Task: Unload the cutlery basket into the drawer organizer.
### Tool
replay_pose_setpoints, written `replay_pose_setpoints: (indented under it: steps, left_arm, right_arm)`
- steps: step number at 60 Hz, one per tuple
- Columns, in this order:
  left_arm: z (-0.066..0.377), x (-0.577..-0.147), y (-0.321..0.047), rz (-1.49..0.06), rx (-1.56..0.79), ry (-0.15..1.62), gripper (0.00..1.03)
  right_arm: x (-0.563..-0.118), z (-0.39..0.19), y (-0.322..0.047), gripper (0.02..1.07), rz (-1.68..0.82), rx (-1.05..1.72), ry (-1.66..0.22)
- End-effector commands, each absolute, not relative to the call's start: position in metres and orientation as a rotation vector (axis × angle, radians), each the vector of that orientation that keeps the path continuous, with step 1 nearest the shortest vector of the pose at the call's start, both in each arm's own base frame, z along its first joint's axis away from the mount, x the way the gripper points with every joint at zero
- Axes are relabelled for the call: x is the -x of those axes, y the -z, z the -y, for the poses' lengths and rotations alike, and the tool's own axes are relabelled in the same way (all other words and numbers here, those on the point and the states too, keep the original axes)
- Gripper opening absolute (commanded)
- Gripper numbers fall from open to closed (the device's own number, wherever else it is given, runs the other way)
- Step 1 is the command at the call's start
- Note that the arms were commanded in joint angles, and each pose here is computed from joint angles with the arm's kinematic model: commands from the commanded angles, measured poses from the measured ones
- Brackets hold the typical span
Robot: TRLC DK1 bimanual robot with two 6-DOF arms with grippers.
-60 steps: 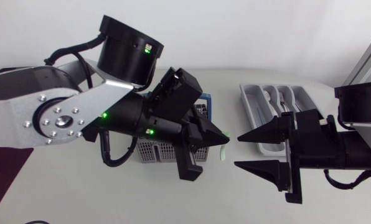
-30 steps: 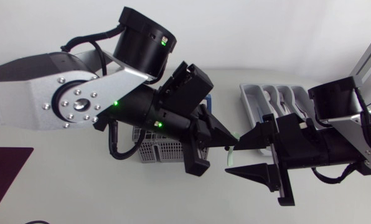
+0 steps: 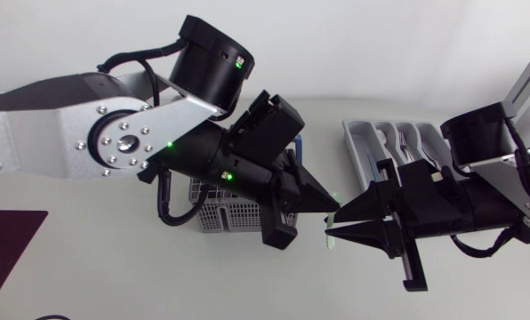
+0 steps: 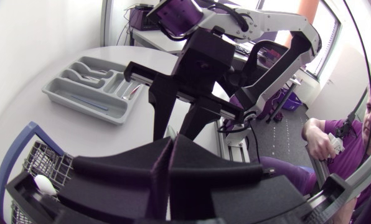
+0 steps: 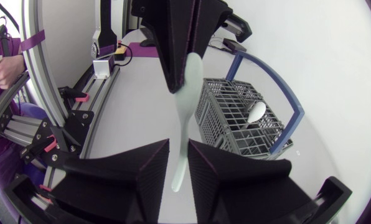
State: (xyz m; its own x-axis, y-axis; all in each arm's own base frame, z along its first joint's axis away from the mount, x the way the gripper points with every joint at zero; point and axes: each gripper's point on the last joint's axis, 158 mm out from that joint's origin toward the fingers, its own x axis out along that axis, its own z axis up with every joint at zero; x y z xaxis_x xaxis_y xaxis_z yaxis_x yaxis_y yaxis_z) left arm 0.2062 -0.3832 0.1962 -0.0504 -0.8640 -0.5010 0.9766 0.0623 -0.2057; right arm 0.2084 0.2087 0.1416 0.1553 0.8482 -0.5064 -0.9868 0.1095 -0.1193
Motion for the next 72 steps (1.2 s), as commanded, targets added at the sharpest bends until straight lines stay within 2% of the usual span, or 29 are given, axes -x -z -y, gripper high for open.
replay_pose_setpoints:
  steps: [1, 13, 21, 24, 28, 33, 35, 38, 52, 72]
  left_arm:
    - [0.386, -0.219, -0.203, -0.543, -0.264, 1.506, 0.04]
    - [0.385, -0.221, -0.202, -0.545, -0.265, 1.502, 0.04]
    - [0.385, -0.233, -0.21, -0.523, -0.24, 1.477, 0.06]
    - [0.386, -0.239, -0.214, -0.517, -0.219, 1.463, 0.18]
    - [0.386, -0.25, -0.221, -0.507, -0.184, 1.436, 0.5]
    - [0.384, -0.263, -0.229, -0.49, -0.151, 1.402, 0.75]
    - [0.382, -0.27, -0.232, -0.482, -0.145, 1.379, 0.89]
    - [0.378, -0.282, -0.234, -0.479, -0.138, 1.342, 0.98]
    - [0.345, -0.332, -0.228, -0.47, -0.159, 1.138, 0.98]
    - [0.311, -0.345, -0.199, -0.519, -0.255, 0.983, 0.97]
  right_arm:
    - [-0.207, -0.21, -0.144, 0.16, -0.348, 0.486, -1.411]
    - [-0.2, -0.208, -0.141, 0.08, -0.378, 0.483, -1.43]
    - [-0.196, -0.207, -0.138, 0.08, -0.399, 0.482, -1.441]
    - [-0.196, -0.206, -0.138, 0.08, -0.402, 0.481, -1.438]
    - [-0.196, -0.204, -0.136, 0.08, -0.411, 0.479, -1.435]
    - [-0.196, -0.202, -0.135, 0.08, -0.422, 0.481, -1.428]
    - [-0.197, -0.2, -0.134, 0.08, -0.424, 0.483, -1.422]
    - [-0.2, -0.196, -0.132, 0.08, -0.426, 0.487, -1.403]
    - [-0.226, -0.156, -0.119, 0.08, -0.448, 0.499, -1.254]
    - [-0.27, -0.078, -0.087, 0.08, -0.488, 0.648, -0.977]
